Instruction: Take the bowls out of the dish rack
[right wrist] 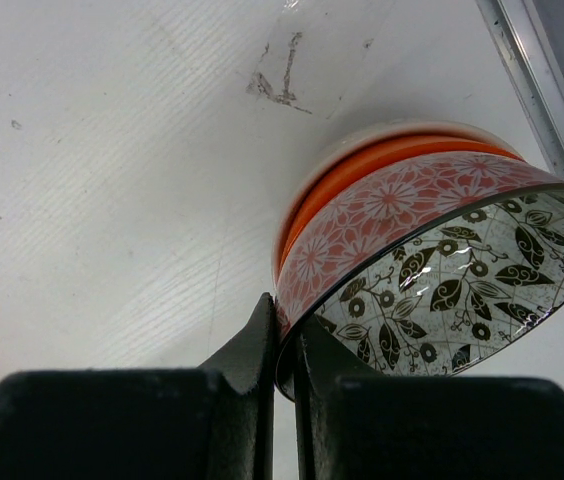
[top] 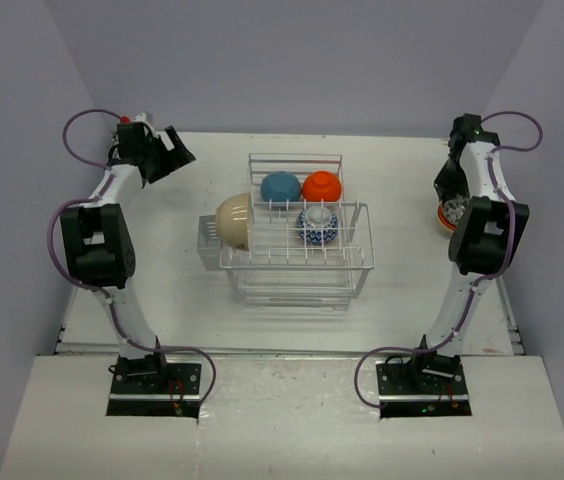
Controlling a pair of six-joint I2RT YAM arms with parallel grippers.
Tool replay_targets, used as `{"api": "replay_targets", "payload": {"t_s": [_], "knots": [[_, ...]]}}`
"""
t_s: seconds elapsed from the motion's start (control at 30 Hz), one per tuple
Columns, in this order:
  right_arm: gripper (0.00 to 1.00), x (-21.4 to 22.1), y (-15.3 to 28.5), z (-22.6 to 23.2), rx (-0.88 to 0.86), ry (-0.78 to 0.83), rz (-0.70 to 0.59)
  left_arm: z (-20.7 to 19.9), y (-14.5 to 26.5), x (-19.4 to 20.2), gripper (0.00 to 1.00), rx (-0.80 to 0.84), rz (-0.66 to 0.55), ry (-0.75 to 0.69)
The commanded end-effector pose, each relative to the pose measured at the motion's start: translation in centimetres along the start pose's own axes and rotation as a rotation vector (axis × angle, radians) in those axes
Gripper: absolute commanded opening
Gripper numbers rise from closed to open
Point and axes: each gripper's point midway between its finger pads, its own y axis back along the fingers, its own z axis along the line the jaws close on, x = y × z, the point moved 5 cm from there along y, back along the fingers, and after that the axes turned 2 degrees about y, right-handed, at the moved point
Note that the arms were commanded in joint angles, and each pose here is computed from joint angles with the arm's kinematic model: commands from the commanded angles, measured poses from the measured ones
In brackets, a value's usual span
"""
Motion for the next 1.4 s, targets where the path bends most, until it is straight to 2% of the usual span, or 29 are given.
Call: {"api": "replay_targets", "payload": {"t_s": [0.0, 0.2, 0.4, 0.47, 0.67, 0.7, 0.9, 1.0, 1.03, 1.13, 1.17, 1.23, 1.27, 1.37], "knots": [[0.00, -0.5, 0.1, 0.5, -0.021, 0.001, -0.035, -1.0, 0.3, -2.0, 0.98, 0.014, -0.055, -0.011], [0.00, -0.3, -0.2, 0.6, -0.025, -0.003, -0.029, -1.2, 0.7, -2.3, 0.98, 0.012, -0.060, -0.013], [0.23, 0.1, 0.5, 0.5, -0.037, -0.010, -0.038, -1.4, 1.4, -2.4, 0.98, 0.008, -0.056, -0.021], [0.28, 0.1, 1.4, 0.5, -0.039, -0.007, -0.056, -1.5, 1.7, -2.4, 0.98, 0.006, -0.059, -0.024], [0.41, -0.3, 4.9, -0.3, -0.057, -0.025, -0.120, -1.8, 2.7, -2.2, 0.98, 0.008, -0.061, -0.032], [0.46, -0.4, 5.7, -0.4, -0.060, -0.027, -0.132, -1.7, 2.8, -2.0, 0.98, 0.007, -0.058, -0.031], [0.48, -0.9, 12.2, -1.2, -0.086, -0.030, -0.253, -2.1, 4.4, -1.8, 0.98, 0.011, -0.068, -0.040], [0.49, -0.3, 18.1, 0.5, -0.257, -0.001, -0.291, -2.4, 5.7, -1.8, 0.98, 0.014, -0.081, -0.045], [0.51, 0.7, 20.6, 2.2, -0.418, 0.032, -0.275, -2.2, 5.9, -1.3, 0.98, 0.007, -0.070, -0.042], [0.58, 3.7, 26.6, 6.5, -0.751, 0.156, -0.240, -2.6, 7.1, -1.3, 0.98, 0.009, -0.077, -0.041], [0.57, 5.7, 29.1, 8.2, -0.910, 0.207, -0.190, -2.6, 7.4, -1.1, 0.98, 0.007, -0.073, -0.039], [0.58, 8.1, 33.2, 9.6, -1.090, 0.265, -0.188, -2.9, 8.3, -1.1, 0.98, 0.010, -0.079, -0.039], [0.63, 9.2, 34.6, 10.1, -1.159, 0.272, -0.165, -2.9, 8.6, -1.1, 0.98, 0.009, -0.077, -0.037], [0.70, 12.7, 38.7, 11.1, -1.374, 0.355, -0.085, -3.3, 9.8, -0.9, 0.98, 0.020, -0.082, -0.036]]}}
